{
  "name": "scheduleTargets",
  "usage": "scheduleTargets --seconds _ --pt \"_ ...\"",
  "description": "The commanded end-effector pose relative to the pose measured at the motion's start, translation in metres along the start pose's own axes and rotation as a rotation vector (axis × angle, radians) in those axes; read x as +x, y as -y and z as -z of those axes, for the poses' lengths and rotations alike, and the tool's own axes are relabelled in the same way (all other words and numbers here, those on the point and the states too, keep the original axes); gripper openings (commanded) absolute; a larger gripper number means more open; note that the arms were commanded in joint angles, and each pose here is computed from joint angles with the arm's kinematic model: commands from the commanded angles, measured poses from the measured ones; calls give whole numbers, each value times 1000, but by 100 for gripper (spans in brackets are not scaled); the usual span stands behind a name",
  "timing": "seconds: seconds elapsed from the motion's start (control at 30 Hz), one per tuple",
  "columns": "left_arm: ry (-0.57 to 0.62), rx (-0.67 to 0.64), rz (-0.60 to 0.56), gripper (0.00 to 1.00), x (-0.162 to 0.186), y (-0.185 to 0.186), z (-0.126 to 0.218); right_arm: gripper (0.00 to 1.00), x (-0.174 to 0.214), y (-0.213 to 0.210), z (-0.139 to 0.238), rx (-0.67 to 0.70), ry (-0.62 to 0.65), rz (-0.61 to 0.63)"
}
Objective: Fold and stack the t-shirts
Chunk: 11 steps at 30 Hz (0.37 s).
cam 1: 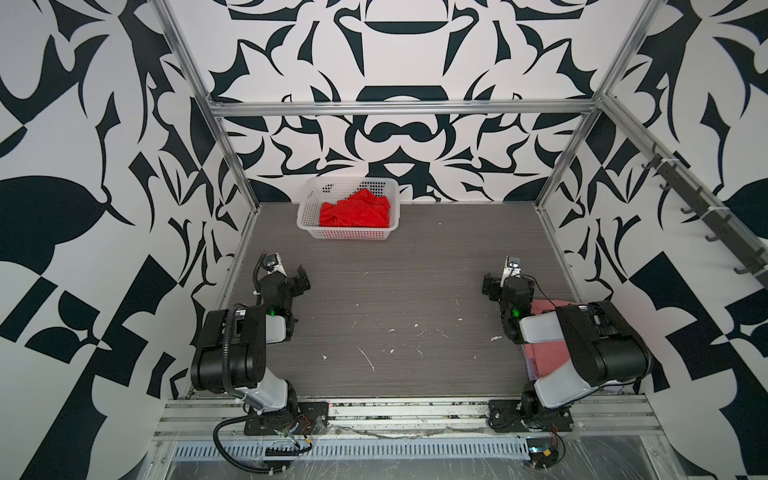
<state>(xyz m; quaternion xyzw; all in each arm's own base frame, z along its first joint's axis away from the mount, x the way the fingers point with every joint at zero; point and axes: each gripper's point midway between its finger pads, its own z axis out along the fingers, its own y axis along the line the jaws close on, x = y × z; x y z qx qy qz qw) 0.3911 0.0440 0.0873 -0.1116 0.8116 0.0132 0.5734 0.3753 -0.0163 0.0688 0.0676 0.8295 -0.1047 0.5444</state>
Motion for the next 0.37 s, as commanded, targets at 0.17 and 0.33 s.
scheduleTargets --seconds 0.17,0.33 --pt "-1 -4 -22 99 -2 1 -3 100 -16 0 -1 -10 46 -14" --pt "7 -2 -21 99 -4 1 -2 100 -15 0 0 -10 50 -11"
